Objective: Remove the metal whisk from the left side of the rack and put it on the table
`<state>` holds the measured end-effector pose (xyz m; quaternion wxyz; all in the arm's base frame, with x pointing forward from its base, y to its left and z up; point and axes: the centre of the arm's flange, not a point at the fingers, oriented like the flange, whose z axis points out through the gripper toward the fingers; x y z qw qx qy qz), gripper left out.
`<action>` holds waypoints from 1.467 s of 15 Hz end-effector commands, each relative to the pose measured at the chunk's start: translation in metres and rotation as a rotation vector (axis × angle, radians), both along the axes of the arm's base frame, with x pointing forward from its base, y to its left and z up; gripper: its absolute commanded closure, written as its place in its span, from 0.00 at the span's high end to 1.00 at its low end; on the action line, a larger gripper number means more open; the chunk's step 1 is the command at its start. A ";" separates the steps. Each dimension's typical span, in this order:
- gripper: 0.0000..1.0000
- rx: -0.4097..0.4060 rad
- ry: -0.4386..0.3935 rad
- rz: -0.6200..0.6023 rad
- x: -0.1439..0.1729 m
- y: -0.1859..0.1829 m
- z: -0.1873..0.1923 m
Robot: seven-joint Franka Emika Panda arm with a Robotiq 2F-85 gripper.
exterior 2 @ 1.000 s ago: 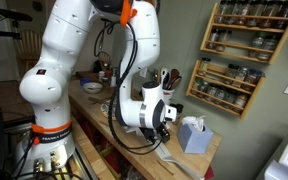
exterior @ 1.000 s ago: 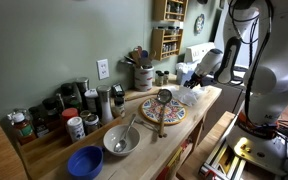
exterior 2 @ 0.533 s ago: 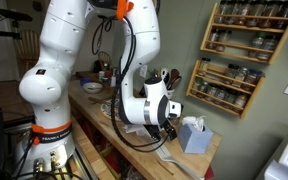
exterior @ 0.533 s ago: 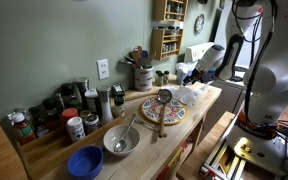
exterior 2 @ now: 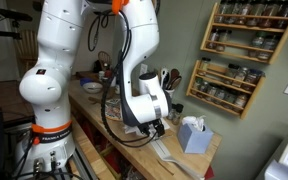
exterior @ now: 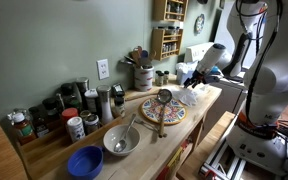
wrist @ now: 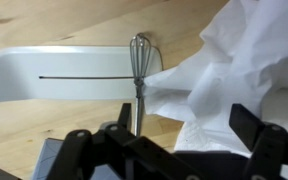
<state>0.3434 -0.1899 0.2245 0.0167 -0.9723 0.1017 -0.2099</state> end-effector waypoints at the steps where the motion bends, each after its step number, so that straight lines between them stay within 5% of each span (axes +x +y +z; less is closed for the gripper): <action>1: 1.00 -0.027 0.011 -0.024 0.015 -0.024 0.076; 9: 1.00 0.020 0.067 -0.007 0.012 -0.015 0.130; 14: 1.00 0.028 0.095 0.010 0.037 0.004 0.188; 20: 1.00 -0.160 0.175 0.095 0.074 0.047 0.257; 21: 1.00 -0.074 0.105 0.099 0.094 0.011 0.213; 22: 1.00 -0.111 0.113 0.113 0.103 0.021 0.227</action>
